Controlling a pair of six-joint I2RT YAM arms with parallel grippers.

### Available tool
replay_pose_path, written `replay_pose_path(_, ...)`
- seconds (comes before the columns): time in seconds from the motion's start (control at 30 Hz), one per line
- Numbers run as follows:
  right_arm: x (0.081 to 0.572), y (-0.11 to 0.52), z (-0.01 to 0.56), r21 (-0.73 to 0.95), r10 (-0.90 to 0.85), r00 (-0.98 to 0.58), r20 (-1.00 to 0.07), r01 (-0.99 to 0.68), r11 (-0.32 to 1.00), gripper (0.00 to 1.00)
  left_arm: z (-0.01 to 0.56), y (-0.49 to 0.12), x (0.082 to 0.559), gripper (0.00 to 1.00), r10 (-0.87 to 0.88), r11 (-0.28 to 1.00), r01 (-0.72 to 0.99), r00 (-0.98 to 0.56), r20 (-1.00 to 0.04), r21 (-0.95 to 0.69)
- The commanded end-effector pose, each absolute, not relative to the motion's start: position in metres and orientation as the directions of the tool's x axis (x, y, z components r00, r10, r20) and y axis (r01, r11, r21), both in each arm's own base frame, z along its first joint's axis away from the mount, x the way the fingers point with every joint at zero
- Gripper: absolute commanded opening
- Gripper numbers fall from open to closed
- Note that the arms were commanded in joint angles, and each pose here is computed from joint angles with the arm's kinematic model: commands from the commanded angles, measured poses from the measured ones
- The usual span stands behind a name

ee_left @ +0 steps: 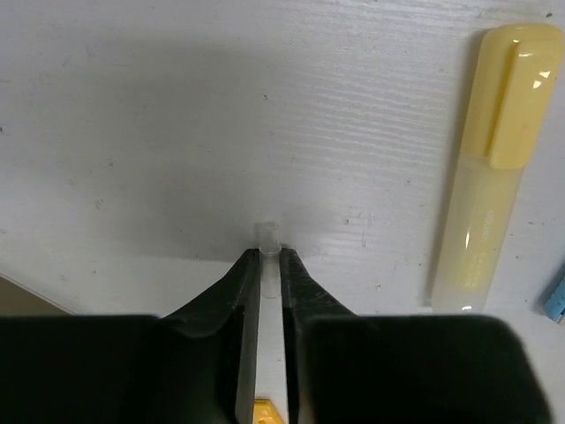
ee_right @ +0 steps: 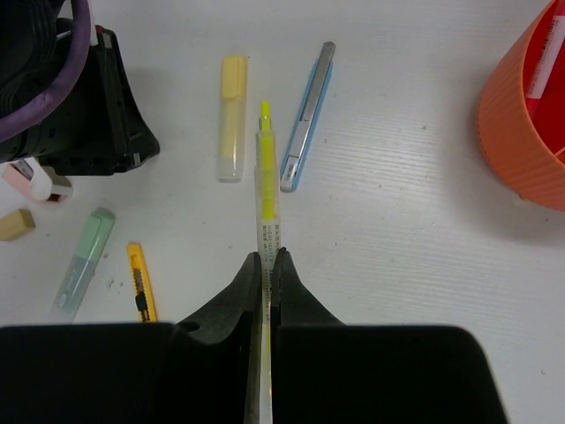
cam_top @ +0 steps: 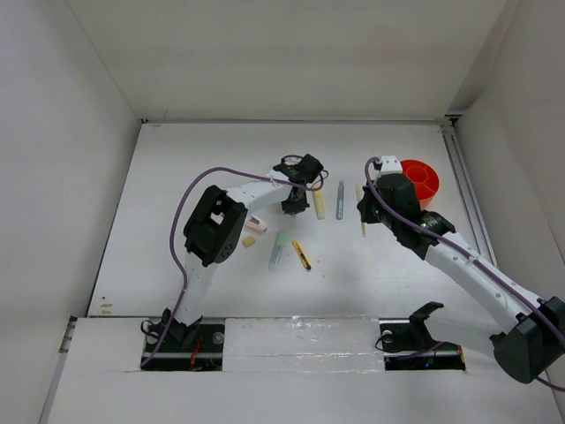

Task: Sort the stationery into containers
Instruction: Close the pen cap on the pen.

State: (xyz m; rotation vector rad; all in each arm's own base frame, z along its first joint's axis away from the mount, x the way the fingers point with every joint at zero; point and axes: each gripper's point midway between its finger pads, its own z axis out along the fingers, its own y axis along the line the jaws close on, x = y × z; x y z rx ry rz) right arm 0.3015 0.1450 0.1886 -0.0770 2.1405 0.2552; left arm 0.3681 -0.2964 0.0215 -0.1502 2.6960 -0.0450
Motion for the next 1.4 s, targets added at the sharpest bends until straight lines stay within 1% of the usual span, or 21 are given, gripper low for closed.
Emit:
replay_pose_path(0.0,0.307,0.148,0.204,0.179,0.070,-0.501,-0.863,-0.172,0.969,0.00,-0.027,-0.276,0.327,0.04,-0.082,0.993,-0.100,-0.960,-0.267,0.055)
replay_pose_path(0.03,0.306,0.148,0.207,0.182,0.074,-0.494,-0.866,-0.173,0.968,0.00,-0.027,-0.279,0.328,0.00,-0.084,0.994,-0.099,-0.960,-0.267,0.041)
replay_pose_path(0.13,0.304,0.157,0.205,0.197,0.061,-0.500,-0.864,-0.224,0.955,0.00,-0.024,-0.282,0.333,0.00,-0.088,0.994,-0.101,-0.954,-0.287,0.032)
replay_pose_path(0.17,0.306,0.164,0.209,0.193,0.042,-0.474,-0.880,-0.275,0.942,0.00,-0.012,-0.286,0.339,0.00,-0.083,0.996,-0.089,-0.946,-0.314,0.005)
replay_pose_path(0.2,0.301,0.180,0.206,0.224,0.024,-0.488,-0.873,-0.356,0.908,0.00,-0.003,-0.292,0.348,0.00,-0.085,0.996,-0.082,-0.932,-0.353,-0.023)
replay_pose_path(0.23,0.299,0.189,0.207,0.246,0.026,-0.484,-0.875,-0.396,0.885,0.00,0.011,-0.299,0.356,0.00,-0.083,0.996,-0.066,-0.918,-0.388,-0.055)
replay_pose_path(0.3,0.294,0.207,0.182,0.289,0.001,-0.524,-0.852,-0.469,0.835,0.00,0.060,-0.312,0.379,0.00,-0.122,0.988,-0.054,-0.854,-0.506,-0.148)
replay_pose_path(0.33,0.295,0.211,0.187,0.296,0.008,-0.510,-0.860,-0.485,0.823,0.00,0.078,-0.316,0.385,0.00,-0.145,0.980,-0.046,-0.828,-0.542,-0.193)
replay_pose_path(0.37,0.293,0.214,0.174,0.323,0.016,-0.541,-0.841,-0.477,0.818,0.00,0.097,-0.316,0.393,0.00,-0.184,0.968,-0.045,-0.793,-0.581,-0.246)
replay_pose_path(0.4,0.294,0.221,0.180,0.362,0.059,-0.534,-0.843,-0.484,0.797,0.00,0.145,-0.319,0.395,0.00,-0.241,0.935,-0.005,-0.743,-0.625,-0.354)
replay_pose_path(0.43,0.290,0.228,0.177,0.401,0.068,-0.552,-0.831,-0.509,0.762,0.00,0.181,-0.330,0.408,0.00,-0.314,0.881,0.057,-0.671,-0.671,-0.470)
replay_pose_path(0.47,0.287,0.232,0.175,0.425,0.080,-0.561,-0.824,-0.521,0.740,0.00,0.175,-0.324,0.399,0.00,-0.333,0.859,0.072,-0.674,-0.660,-0.507)
replay_pose_path(0.5,0.290,0.240,0.181,0.455,0.113,-0.555,-0.824,-0.530,0.715,0.00,0.215,-0.325,0.393,0.00,-0.375,0.800,0.147,-0.636,-0.675,-0.582)
replay_pose_path(0.6,0.285,0.251,0.178,0.513,0.145,-0.582,-0.800,-0.538,0.669,0.00,0.257,-0.318,0.386,0.00,-0.451,0.719,0.257,-0.533,-0.715,-0.645)
replay_pose_path(0.67,0.281,0.265,0.181,0.533,0.152,-0.581,-0.800,-0.571,0.624,0.00,0.273,-0.318,0.382,0.00,-0.482,0.685,0.302,-0.495,-0.723,-0.663)
replay_pose_path(0.8,0.284,0.279,0.187,0.537,0.154,-0.569,-0.807,-0.601,0.592,0.00,0.272,-0.321,0.369,0.00,-0.495,0.614,0.363,-0.514,-0.701,-0.701)
replay_pose_path(0.87,0.288,0.283,0.195,0.549,0.187,-0.556,-0.810,-0.606,0.576,0.00,0.279,-0.320,0.368,0.00,-0.511,0.588,0.382,-0.509,-0.693,-0.713)
replay_pose_path(0.97,0.287,0.286,0.204,0.558,0.219,-0.539,-0.813,-0.613,0.559,0.00,0.277,-0.322,0.365,0.00,-0.501,0.577,0.395,-0.520,-0.692,-0.715)
replay_pose_path(1.03,0.292,0.281,0.211,0.548,0.247,-0.511,-0.823,-0.601,0.583,0.00,0.279,-0.324,0.364,0.00,-0.506,0.563,0.412,-0.513,-0.693,-0.716)
replay_pose_path(1.07,0.292,0.281,0.211,0.548,0.247,-0.511,-0.823,-0.601,0.583,0.00,0.287,-0.323,0.363,0.00,-0.515,0.554,0.426,-0.501,-0.696,-0.716)
replay_pose_path(1.37,0.295,0.275,0.215,0.535,0.256,-0.492,-0.832,-0.587,0.607,0.00,0.286,-0.319,0.364,0.00,-0.523,0.565,0.423,-0.481,-0.704,-0.709)
